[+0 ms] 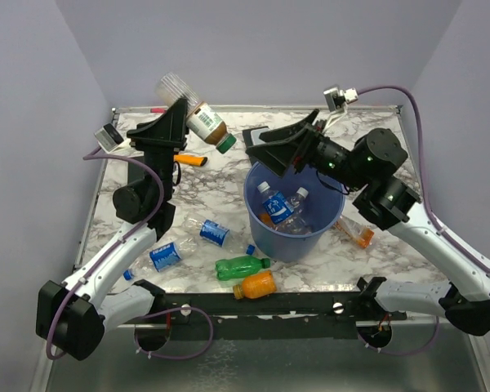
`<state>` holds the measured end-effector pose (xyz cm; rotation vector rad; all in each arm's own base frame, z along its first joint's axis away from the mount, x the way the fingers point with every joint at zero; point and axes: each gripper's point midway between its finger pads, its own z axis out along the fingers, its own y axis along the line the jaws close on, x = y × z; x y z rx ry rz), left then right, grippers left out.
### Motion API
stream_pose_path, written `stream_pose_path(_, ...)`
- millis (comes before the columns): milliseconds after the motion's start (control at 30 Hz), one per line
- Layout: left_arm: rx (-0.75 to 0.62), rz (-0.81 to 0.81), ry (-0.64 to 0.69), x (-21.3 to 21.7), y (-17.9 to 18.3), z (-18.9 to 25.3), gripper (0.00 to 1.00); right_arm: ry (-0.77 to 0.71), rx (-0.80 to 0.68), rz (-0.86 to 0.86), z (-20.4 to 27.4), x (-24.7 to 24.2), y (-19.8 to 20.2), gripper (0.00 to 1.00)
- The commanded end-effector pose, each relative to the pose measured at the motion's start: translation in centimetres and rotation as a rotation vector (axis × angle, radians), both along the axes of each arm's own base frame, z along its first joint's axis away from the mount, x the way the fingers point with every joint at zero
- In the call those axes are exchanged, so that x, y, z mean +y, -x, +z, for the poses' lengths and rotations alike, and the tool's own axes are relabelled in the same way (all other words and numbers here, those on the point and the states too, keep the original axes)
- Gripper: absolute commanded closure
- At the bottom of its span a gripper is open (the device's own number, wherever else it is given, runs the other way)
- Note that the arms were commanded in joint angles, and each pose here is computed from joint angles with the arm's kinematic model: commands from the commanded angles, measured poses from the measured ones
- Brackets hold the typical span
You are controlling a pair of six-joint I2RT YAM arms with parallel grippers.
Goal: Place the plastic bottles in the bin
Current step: Pick up the plastic bottle at the center of the board.
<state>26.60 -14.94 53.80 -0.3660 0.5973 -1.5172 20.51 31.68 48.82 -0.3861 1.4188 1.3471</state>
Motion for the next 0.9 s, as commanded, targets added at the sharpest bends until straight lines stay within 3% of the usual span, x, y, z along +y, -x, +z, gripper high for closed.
stream_pose_path(0,-0.001,-0.039,0.123,1.4,0.8,0.4,0.76,-0.040,-0.084,0.102,1.5,2.1,0.4,0.10)
stream_pose_path(433,0.017,-0.054,0.128,1.1,0.3,-0.1,0.76,-0.003,-0.085,0.184,0.2,6.4,-0.5,0.11)
stream_pose_path(733,0.041,-0.065,0.126,0.8,-0.2,-1.0,0.77,0.011,-0.084,0.204,-0.4,7.5,-1.0,0.41)
stream_pose_path(867,0.043,-0.070,0.131,0.9,-0.1,-1.1,0.76,0.020,-0.096,0.220,-0.3,7.9,-1.0,0.46)
